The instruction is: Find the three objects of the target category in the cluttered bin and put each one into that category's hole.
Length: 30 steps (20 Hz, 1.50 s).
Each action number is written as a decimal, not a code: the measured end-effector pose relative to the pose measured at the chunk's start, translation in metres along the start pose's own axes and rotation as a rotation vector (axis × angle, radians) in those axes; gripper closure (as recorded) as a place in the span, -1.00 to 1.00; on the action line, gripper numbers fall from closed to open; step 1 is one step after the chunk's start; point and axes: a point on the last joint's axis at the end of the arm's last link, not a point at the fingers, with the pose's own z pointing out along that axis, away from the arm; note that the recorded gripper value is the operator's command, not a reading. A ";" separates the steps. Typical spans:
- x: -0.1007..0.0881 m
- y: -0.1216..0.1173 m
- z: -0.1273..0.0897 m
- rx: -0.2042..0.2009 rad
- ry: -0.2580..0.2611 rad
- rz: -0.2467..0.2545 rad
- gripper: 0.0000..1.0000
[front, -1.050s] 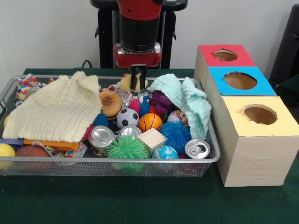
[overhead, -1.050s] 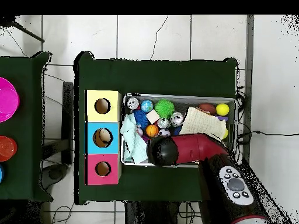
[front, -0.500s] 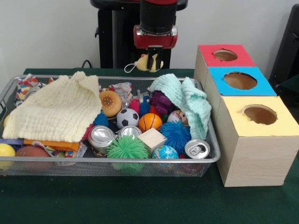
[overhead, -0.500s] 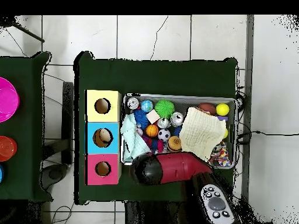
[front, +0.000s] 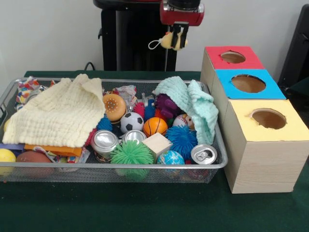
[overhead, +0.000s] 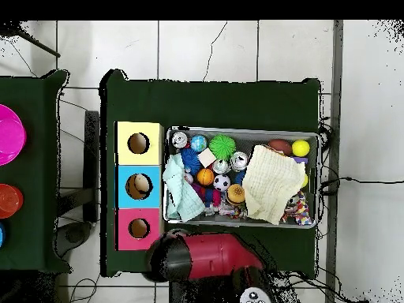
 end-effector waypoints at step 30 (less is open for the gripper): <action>0.079 0.154 -0.015 -0.010 -0.012 0.251 1.00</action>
